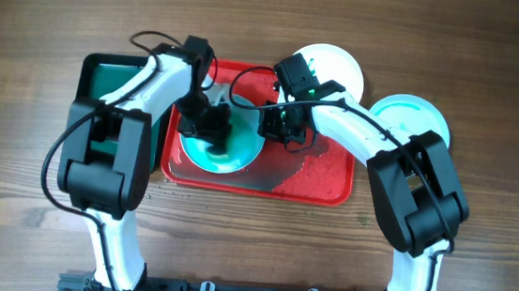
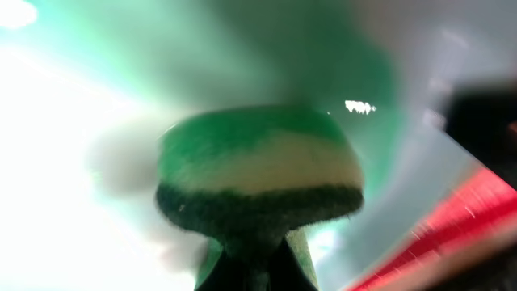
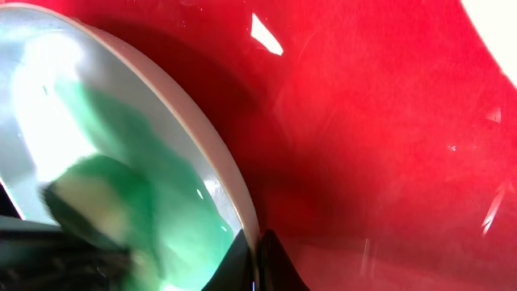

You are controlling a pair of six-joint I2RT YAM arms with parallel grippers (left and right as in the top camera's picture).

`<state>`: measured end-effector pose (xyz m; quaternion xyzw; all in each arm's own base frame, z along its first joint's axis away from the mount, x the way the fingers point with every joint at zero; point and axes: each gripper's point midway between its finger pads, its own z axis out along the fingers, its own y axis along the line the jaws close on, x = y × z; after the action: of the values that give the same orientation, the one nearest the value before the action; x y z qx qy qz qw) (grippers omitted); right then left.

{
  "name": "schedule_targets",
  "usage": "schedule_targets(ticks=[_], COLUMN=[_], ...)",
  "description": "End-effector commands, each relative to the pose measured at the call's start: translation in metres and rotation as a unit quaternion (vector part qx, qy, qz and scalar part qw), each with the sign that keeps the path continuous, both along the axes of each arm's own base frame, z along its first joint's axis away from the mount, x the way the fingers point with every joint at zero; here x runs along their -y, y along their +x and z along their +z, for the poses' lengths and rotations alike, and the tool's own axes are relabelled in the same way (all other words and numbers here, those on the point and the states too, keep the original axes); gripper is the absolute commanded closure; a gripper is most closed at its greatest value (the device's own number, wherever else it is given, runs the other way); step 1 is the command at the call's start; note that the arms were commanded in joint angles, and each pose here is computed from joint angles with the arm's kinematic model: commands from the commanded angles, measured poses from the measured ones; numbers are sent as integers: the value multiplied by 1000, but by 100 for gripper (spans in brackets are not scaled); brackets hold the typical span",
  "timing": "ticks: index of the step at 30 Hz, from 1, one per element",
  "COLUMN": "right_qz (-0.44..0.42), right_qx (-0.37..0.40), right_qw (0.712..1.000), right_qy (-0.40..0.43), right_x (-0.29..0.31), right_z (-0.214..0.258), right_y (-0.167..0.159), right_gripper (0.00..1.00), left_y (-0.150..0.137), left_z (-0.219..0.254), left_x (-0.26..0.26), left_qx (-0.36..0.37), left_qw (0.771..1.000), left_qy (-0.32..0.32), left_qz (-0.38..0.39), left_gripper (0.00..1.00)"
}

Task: Clean dirty plates on tray and stack at the side
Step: 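Scrub the plate with the sponge while the right gripper holds its rim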

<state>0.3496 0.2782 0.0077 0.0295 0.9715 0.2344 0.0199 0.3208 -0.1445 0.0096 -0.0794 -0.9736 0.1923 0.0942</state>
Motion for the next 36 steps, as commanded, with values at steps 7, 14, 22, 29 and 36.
schedule_targets(ticks=[7,14,22,29,36], right_qz=[1,1,1,1,5], right_qx=[0,0,1,1,1], right_qw=[1000,1000,1000,1000,1000], right_qy=[9,9,10,10,13], right_x=[-3,-3,-3,-3,-4], right_z=[1,1,1,1,2], right_y=[5,5,5,5,4], right_gripper=[96,96,96,96,96], left_y=[60,105,23,-27,38], left_z=[-12,-18,-29,3,-2], left_x=[26,-93,-66,32,48], left_qx=[144,222,55,-16,115], left_qw=[987,912,965,990,984], left_qy=[-51,298,244,-102,-117], left_qz=[-39,175,81,-99,-72], left_gripper=[96,96,96,96,96])
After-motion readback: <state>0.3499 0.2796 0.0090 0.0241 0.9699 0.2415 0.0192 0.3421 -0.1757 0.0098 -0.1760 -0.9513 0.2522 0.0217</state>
